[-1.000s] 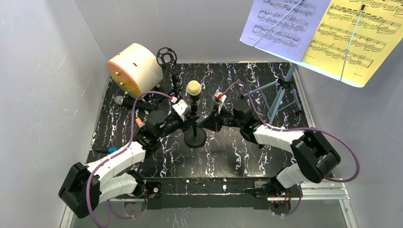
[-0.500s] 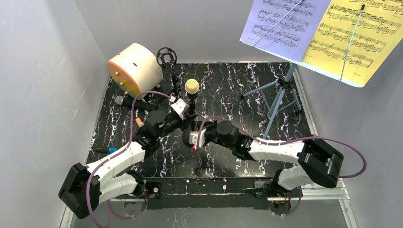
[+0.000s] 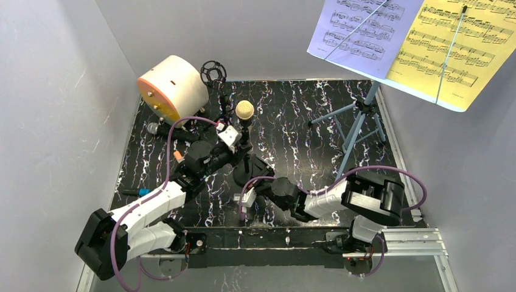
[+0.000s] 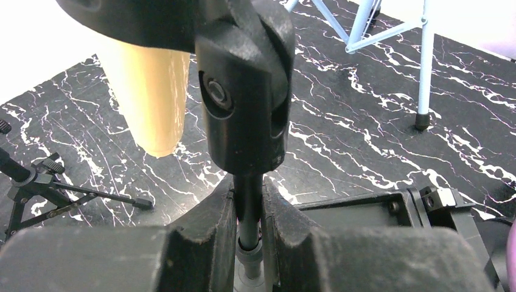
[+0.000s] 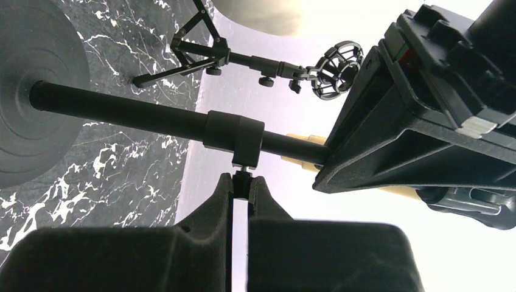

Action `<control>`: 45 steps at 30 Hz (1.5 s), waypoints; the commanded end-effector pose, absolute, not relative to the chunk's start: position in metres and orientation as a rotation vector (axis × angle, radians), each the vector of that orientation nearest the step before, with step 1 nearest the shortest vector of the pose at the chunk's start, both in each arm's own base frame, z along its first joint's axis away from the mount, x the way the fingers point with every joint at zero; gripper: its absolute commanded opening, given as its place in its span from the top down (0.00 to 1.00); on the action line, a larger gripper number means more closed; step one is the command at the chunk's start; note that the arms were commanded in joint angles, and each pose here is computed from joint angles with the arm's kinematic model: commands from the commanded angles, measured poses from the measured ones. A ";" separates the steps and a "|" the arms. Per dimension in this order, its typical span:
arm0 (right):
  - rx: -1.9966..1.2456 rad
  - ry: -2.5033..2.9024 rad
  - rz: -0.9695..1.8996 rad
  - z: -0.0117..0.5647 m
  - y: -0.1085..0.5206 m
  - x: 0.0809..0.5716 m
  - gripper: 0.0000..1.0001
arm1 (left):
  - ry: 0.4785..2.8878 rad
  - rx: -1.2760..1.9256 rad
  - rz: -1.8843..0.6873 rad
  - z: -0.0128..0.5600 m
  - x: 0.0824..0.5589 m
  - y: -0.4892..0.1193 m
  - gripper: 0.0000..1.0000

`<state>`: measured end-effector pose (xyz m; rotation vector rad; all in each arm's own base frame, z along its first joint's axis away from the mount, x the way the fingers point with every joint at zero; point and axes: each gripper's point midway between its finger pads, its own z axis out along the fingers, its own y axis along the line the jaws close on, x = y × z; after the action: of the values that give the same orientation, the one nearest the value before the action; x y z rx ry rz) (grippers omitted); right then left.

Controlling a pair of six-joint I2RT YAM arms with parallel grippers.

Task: Pack up the instrument practice props
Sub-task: Unscrew the knob on the microphone stand.

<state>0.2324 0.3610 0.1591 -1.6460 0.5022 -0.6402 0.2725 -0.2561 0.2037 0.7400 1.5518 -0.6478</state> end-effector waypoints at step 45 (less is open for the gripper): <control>-0.338 1.905 1.770 0.175 0.354 0.224 0.46 | 1.496 0.800 -0.711 0.208 0.256 -0.265 1.00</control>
<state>0.2349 0.3469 0.1489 -0.3124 2.0002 1.5931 0.2646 -0.2608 0.1991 0.7798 1.5424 -0.6758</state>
